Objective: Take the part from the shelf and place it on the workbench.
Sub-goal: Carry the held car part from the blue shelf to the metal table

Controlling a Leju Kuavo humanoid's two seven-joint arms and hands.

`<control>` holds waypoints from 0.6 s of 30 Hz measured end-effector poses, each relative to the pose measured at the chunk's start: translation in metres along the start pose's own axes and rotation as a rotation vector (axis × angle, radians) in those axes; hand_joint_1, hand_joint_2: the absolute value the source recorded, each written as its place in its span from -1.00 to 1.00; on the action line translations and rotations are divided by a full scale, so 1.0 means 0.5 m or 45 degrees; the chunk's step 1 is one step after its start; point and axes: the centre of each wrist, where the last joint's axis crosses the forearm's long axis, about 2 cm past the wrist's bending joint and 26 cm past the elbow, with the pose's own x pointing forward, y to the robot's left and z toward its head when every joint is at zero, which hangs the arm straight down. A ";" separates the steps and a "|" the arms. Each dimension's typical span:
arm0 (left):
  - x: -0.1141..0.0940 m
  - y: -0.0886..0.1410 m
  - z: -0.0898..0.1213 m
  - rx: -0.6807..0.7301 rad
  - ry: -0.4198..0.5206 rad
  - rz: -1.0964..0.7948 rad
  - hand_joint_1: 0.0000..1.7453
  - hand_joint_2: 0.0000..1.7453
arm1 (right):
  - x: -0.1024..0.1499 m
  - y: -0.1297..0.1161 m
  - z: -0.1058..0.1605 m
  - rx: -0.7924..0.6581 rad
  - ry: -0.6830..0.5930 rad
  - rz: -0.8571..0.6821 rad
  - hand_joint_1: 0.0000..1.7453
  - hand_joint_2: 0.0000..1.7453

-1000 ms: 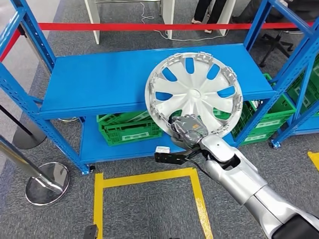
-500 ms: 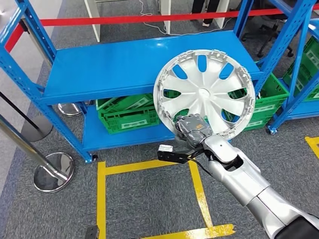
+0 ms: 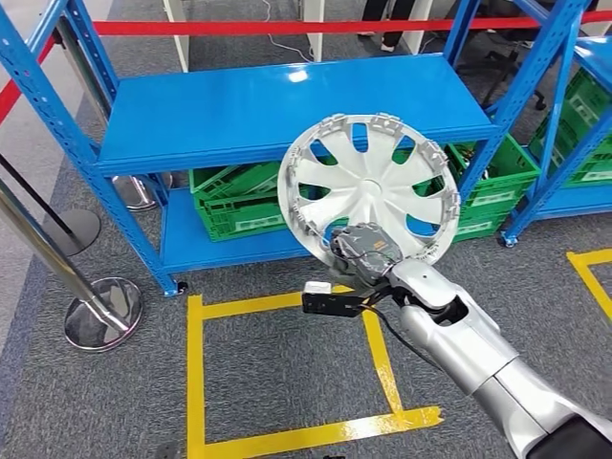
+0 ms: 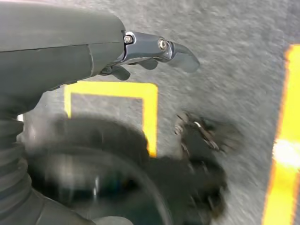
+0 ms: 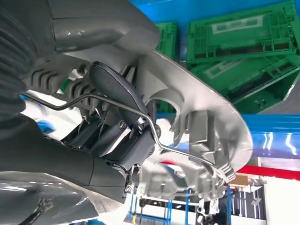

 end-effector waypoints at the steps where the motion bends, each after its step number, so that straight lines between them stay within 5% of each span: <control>1: -0.003 0.012 -0.004 0.007 0.009 -0.001 -1.00 1.00 | -0.002 -0.006 -0.003 -0.004 -0.004 0.002 1.00 1.00; 18: -0.015 0.061 -0.022 0.043 0.063 -0.051 -1.00 1.00 | -0.001 -0.017 -0.012 -0.006 0.007 0.005 1.00 1.00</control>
